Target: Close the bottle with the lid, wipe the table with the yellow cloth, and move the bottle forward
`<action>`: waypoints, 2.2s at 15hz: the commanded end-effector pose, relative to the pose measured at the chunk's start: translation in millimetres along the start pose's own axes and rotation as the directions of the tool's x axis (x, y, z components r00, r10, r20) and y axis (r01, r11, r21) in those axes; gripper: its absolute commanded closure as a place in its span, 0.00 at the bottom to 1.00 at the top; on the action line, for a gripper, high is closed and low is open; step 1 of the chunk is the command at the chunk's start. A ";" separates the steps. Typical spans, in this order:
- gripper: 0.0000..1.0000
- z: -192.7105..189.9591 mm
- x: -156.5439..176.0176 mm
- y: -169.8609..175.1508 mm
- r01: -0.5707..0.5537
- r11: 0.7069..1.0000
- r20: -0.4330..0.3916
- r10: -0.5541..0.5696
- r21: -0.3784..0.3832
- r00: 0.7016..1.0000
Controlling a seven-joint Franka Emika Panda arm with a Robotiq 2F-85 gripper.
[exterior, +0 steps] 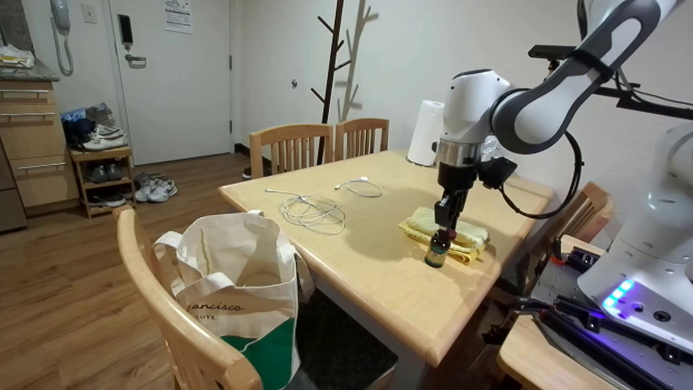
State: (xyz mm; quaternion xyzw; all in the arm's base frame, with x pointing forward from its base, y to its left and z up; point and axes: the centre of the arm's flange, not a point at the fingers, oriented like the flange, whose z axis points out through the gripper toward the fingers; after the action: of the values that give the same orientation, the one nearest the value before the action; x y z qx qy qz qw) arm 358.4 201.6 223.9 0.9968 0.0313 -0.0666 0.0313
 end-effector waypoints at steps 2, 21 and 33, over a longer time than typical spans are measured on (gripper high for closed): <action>0.81 -8.2 -9.0 11.2 0.012 1.000 0.005 -0.012 0.003 1.000; 0.81 -7.8 13.6 0.5 0.137 0.990 -0.011 -0.136 0.024 0.991; 0.81 -6.0 5.1 7.1 0.113 0.993 0.007 -0.113 0.020 0.994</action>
State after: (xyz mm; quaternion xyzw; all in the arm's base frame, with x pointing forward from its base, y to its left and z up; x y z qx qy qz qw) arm 370.2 202.8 227.2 0.9932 0.0944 -0.0645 0.0223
